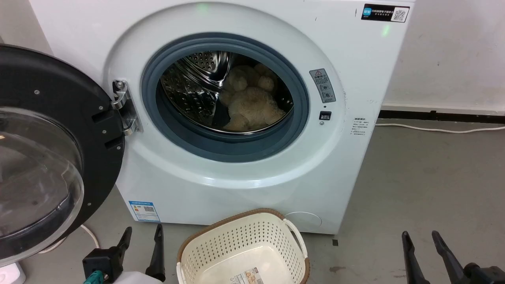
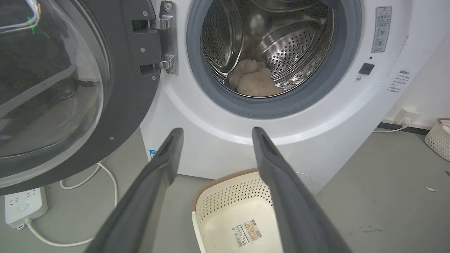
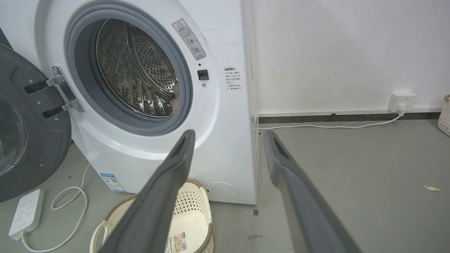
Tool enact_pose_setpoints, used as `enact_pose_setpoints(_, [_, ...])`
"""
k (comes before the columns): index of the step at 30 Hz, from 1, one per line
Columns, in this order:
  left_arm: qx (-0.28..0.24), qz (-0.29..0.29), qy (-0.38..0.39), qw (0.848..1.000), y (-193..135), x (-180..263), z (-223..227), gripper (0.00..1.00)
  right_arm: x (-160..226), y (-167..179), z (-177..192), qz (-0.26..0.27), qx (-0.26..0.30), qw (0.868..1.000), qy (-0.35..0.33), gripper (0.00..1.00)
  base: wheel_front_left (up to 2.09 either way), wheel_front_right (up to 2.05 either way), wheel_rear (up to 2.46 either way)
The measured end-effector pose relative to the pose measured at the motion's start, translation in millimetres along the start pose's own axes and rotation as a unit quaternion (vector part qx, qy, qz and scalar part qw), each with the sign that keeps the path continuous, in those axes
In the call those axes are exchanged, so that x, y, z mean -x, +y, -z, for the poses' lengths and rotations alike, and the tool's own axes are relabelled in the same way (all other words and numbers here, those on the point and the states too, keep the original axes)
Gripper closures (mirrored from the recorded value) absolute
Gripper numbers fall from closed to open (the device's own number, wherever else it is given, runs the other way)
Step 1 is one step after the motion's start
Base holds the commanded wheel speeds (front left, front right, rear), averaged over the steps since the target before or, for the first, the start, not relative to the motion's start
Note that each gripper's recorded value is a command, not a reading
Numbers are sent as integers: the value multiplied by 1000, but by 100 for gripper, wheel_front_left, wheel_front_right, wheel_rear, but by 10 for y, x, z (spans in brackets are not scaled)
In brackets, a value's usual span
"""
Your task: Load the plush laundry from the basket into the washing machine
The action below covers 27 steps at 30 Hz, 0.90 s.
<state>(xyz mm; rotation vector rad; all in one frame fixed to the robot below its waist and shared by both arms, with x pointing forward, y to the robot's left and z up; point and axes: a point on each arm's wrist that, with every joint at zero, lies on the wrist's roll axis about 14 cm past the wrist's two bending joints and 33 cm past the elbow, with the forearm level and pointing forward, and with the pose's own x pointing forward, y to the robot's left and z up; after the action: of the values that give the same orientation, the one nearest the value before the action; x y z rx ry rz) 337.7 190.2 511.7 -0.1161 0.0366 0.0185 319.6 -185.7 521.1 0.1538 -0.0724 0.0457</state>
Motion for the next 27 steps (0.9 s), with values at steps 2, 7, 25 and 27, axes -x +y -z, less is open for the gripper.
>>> enact_pose_setpoints(2, [-7,9,-1,1000,-23,3,-12,0,1,7,5,-1,0,1000,1,0,0,0,0])
enact_pose_setpoints(7, [-12,13,-5,1000,-30,4,-50,0,14,14,24,-2,-1,1000,5,0,0,0,0])
enact_pose_setpoints(25, [-4,17,-15,1000,-57,-3,-110,0,29,10,45,-1,-3,1000,9,0,0,0,0])
enact_pose_setpoints(27, [-4,16,-15,1000,-53,-3,-108,0,29,11,48,-1,-3,1000,9,0,0,0,0])
